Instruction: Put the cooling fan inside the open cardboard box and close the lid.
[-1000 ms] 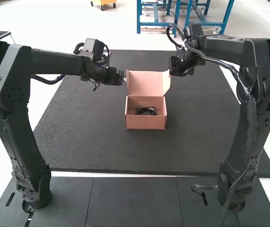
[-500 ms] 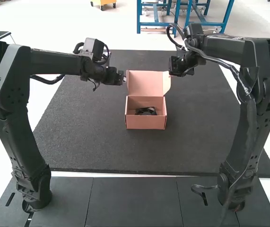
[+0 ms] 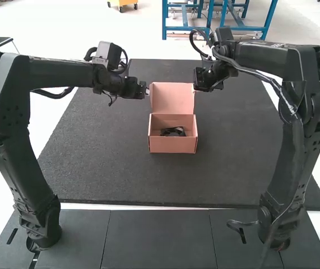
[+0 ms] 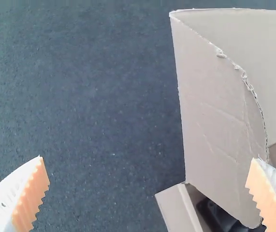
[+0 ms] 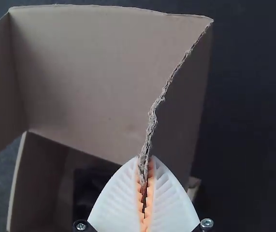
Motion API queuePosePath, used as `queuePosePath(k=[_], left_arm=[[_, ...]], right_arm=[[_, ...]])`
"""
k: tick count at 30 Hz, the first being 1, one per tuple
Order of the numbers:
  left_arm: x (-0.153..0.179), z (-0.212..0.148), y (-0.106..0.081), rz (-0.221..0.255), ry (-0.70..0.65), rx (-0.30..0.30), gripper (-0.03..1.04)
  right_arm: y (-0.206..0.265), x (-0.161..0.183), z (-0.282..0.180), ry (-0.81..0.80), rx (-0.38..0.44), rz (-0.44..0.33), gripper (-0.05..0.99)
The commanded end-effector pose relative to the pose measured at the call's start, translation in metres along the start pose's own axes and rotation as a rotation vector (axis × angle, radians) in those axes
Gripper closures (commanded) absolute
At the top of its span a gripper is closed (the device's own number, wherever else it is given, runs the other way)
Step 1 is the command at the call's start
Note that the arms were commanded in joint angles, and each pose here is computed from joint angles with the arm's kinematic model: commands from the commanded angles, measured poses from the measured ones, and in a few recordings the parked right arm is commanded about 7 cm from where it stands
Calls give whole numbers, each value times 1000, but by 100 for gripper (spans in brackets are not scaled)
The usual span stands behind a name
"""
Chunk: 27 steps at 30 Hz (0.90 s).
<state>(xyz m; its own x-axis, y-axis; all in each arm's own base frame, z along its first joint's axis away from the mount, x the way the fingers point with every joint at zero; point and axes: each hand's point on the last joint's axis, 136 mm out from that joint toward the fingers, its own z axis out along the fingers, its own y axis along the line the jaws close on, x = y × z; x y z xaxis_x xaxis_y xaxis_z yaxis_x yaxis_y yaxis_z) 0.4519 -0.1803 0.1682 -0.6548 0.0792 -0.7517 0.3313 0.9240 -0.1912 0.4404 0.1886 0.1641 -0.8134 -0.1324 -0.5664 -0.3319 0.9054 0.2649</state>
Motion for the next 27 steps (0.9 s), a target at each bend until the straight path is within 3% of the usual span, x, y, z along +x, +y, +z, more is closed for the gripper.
queuePosePath(k=[1, 4, 8, 27], left_arm=[[-22, -16, -10, 7, -57, 27, 5], [-19, -17, -11, 6, -44, 32, 5], [-11, -17, -22, -5, -11, 110, 5], [5, -16, -22, -12, 14, 117, 5]], right_arm=[[15, 5, 5, 30, -36, -5, 95], [17, 8, 5, 41, -36, -5, 95], [17, 11, 4, 53, -38, -1, 95], [25, 36, 0, 158, -83, 13, 95]])
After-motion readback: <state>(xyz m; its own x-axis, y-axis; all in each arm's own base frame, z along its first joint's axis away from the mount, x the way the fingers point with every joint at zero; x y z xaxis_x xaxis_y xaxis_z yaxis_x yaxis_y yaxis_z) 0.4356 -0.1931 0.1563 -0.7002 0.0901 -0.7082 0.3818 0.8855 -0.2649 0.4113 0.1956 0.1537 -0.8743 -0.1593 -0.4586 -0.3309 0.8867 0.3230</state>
